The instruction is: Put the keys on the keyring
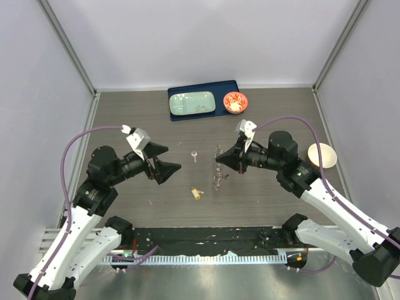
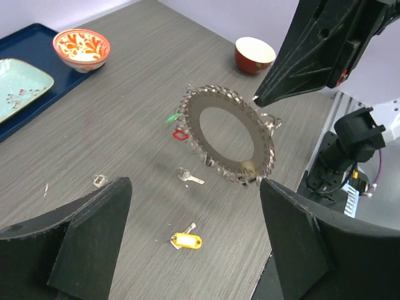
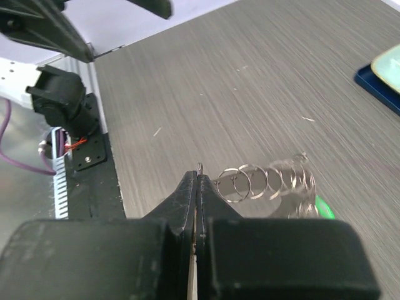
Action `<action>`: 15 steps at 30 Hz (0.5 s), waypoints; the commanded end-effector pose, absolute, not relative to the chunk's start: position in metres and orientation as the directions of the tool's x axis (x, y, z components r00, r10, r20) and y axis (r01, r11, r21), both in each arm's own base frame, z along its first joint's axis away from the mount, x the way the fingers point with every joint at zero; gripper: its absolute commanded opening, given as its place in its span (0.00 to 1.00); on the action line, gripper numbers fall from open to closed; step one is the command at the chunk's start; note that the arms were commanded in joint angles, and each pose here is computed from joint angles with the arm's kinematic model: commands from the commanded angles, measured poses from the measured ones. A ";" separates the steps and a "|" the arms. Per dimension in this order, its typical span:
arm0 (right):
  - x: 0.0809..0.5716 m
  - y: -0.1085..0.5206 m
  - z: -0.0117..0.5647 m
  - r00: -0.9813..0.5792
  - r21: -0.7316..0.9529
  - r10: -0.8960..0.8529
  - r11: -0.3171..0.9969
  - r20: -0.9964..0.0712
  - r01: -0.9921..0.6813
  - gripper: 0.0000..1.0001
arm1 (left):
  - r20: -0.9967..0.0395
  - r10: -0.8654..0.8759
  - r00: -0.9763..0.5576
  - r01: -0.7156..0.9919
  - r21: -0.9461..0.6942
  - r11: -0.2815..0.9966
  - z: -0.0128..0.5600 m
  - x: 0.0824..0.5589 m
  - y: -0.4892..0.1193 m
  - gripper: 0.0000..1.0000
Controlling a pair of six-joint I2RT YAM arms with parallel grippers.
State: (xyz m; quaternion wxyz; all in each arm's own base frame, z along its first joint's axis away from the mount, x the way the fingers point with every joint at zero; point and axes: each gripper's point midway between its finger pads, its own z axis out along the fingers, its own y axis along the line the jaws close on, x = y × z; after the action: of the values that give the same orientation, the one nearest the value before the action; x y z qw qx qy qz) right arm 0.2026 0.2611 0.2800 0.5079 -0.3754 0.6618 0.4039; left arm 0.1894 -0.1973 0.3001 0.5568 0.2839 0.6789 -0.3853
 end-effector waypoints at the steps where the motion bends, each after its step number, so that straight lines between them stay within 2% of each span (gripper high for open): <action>1: 0.188 0.284 0.319 -0.054 0.052 0.000 0.267 -0.999 -0.962 0.01 | -0.991 -0.088 -0.102 0.887 -0.130 0.443 0.339 0.181 -0.211 0.85; 6: 0.187 0.298 0.316 -0.034 0.028 -0.027 0.203 -0.999 -0.979 0.01 | -0.996 -0.060 -0.073 0.910 -0.091 0.406 0.340 0.185 -0.219 0.76; 15: 0.179 0.315 0.318 -0.007 0.002 -0.042 0.114 -0.999 -0.993 0.01 | -1.000 0.018 -0.013 0.970 -0.009 0.243 0.324 0.171 -0.234 0.70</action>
State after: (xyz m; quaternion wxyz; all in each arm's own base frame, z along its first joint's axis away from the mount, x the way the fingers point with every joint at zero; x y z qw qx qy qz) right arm 0.1836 0.3032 0.2614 0.4570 -0.4515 0.6223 0.4473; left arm 0.1841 -0.2262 0.3063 0.5340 0.3761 0.6272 -0.4243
